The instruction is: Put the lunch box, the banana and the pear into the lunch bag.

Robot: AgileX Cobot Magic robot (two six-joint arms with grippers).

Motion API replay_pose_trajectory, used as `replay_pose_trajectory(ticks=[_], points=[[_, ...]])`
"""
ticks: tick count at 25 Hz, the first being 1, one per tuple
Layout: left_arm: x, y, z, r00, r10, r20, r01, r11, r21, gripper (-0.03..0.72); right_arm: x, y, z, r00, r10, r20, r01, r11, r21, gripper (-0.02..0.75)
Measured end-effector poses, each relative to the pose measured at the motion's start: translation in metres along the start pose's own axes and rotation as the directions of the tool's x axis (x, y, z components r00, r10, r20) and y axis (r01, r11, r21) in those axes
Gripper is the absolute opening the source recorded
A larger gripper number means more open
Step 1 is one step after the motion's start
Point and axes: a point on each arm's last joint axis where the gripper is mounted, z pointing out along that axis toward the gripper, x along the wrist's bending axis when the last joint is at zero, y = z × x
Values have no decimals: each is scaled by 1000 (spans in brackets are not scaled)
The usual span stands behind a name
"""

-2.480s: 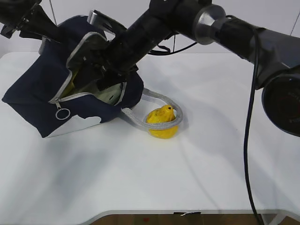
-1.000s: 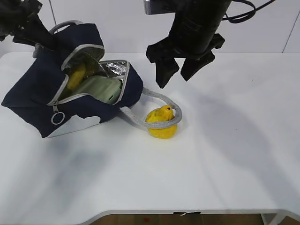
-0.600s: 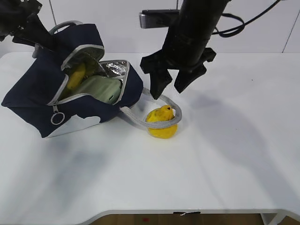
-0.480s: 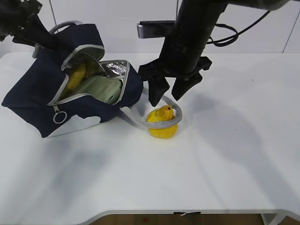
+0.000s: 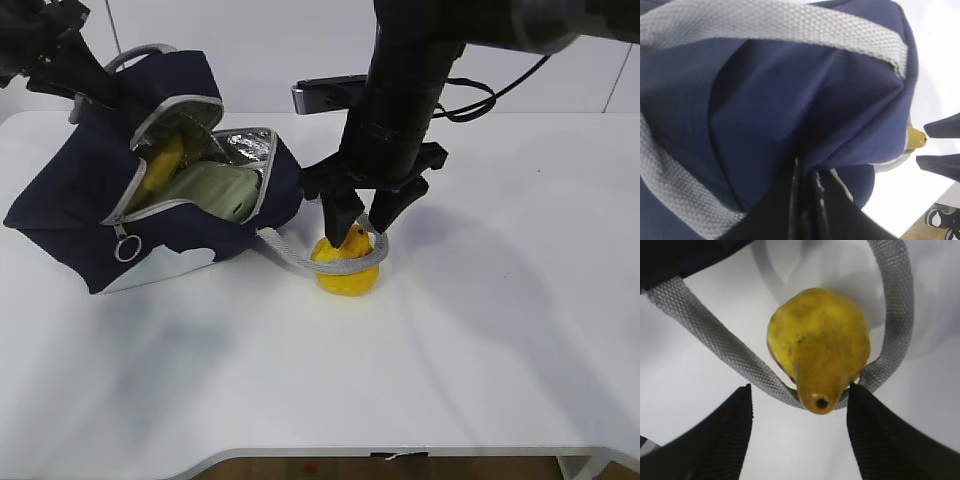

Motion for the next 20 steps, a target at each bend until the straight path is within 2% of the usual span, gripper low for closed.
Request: replay_pose_trajectory(ticks=[5, 20], points=[[0, 0, 0, 1000, 0, 0, 0, 1000, 0, 5, -3, 2, 3, 1000, -8, 26, 8, 1000, -10, 475], [0, 0, 0, 1000, 0, 0, 0, 1000, 0, 5, -4, 7, 6, 1000, -8, 30, 9, 998, -59, 472]])
